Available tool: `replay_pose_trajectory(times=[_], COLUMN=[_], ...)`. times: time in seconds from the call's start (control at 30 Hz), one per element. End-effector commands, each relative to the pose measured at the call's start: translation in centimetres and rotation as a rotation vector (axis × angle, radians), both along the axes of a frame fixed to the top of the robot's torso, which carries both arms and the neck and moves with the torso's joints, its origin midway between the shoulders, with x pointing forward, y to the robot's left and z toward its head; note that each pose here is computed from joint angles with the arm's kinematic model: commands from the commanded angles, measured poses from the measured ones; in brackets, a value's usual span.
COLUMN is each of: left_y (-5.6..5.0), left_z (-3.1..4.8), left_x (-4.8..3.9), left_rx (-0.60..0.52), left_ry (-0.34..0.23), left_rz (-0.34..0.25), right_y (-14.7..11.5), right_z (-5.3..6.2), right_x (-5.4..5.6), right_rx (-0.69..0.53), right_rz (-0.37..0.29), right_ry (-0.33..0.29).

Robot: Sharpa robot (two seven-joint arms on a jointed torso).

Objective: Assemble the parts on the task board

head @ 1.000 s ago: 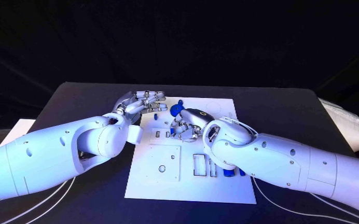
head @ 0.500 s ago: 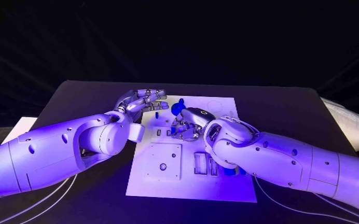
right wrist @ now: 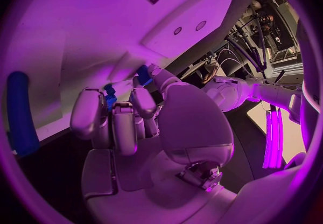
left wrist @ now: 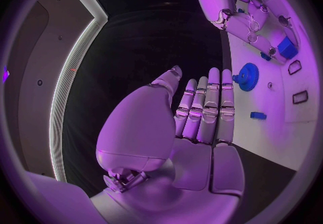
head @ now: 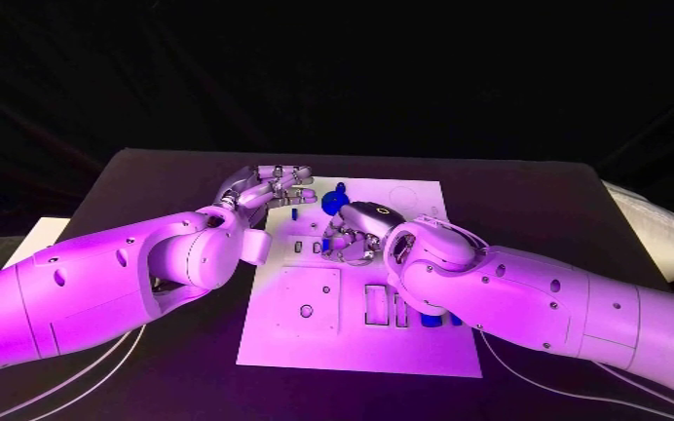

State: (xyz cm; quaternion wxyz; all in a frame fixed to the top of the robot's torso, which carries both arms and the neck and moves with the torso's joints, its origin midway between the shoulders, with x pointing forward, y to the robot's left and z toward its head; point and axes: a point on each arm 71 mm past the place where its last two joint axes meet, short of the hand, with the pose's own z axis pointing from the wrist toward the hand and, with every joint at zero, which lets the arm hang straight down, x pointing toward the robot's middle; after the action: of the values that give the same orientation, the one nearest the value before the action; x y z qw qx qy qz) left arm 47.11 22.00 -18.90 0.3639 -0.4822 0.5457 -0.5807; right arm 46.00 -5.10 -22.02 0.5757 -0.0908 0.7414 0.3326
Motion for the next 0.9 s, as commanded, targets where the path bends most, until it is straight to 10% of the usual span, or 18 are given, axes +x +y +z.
replay_pose_trajectory(times=[0.03,0.47,0.9], left_y=[-0.2,-0.3,0.0], left_z=[0.12,0.09,-0.08], left_x=[-0.03,-0.03,0.1], left_rx=[-0.013,-0.014,0.045], left_ry=[-0.007,-0.004,-0.006], left_rz=[-0.018,-0.022,-0.029], right_y=[-0.3,-0.4,-1.4], right_z=[-0.7,-0.1,2.7], right_x=[0.0,-0.1,-2.4], right_rx=[-0.043,0.038,0.235], right_rz=[-0.022,-0.052,0.003], right_ry=[0.016,-0.043,-0.148])
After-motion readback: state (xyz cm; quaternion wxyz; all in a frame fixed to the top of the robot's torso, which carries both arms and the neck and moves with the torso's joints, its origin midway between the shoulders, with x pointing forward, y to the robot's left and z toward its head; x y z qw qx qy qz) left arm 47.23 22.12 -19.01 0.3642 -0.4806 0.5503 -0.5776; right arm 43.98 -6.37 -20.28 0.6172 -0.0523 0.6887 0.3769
